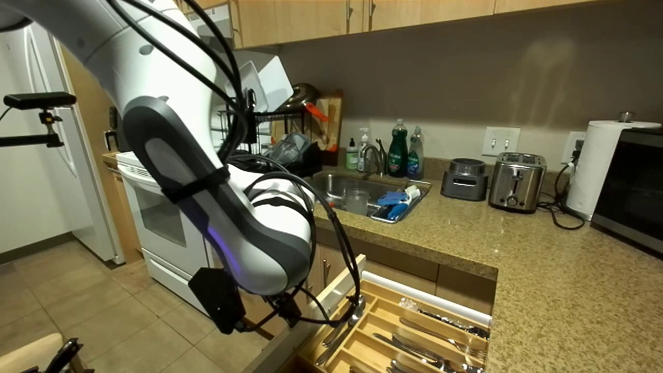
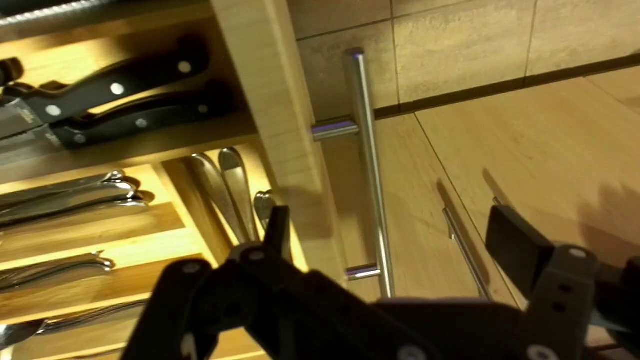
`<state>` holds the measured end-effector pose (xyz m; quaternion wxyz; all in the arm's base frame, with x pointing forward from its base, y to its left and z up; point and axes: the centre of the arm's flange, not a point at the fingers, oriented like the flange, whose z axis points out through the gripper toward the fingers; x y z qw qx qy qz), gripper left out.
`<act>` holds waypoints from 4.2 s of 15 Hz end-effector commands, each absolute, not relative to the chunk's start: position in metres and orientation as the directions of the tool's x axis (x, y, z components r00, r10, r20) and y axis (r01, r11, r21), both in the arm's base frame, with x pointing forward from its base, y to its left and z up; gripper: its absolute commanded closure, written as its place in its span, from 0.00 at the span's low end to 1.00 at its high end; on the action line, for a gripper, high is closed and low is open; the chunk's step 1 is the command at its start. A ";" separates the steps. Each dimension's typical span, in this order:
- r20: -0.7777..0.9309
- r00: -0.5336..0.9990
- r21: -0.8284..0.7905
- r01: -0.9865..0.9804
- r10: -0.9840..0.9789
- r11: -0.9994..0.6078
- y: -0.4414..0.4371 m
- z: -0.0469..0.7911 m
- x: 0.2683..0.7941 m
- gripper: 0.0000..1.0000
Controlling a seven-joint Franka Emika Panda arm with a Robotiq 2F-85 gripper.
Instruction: Open the drawer on the right.
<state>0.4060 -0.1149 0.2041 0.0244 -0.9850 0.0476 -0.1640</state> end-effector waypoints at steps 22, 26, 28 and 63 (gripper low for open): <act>0.290 0.955 -0.049 -0.057 -0.069 -0.997 -0.162 0.223 0.427 0.00; 0.286 0.957 -0.080 -0.032 -0.053 -0.996 -0.150 0.221 0.426 0.00; 0.287 0.957 -0.092 -0.018 -0.043 -0.996 -0.142 0.222 0.427 0.00; 0.451 0.892 -0.047 0.062 0.035 -0.997 -0.127 0.329 0.433 0.00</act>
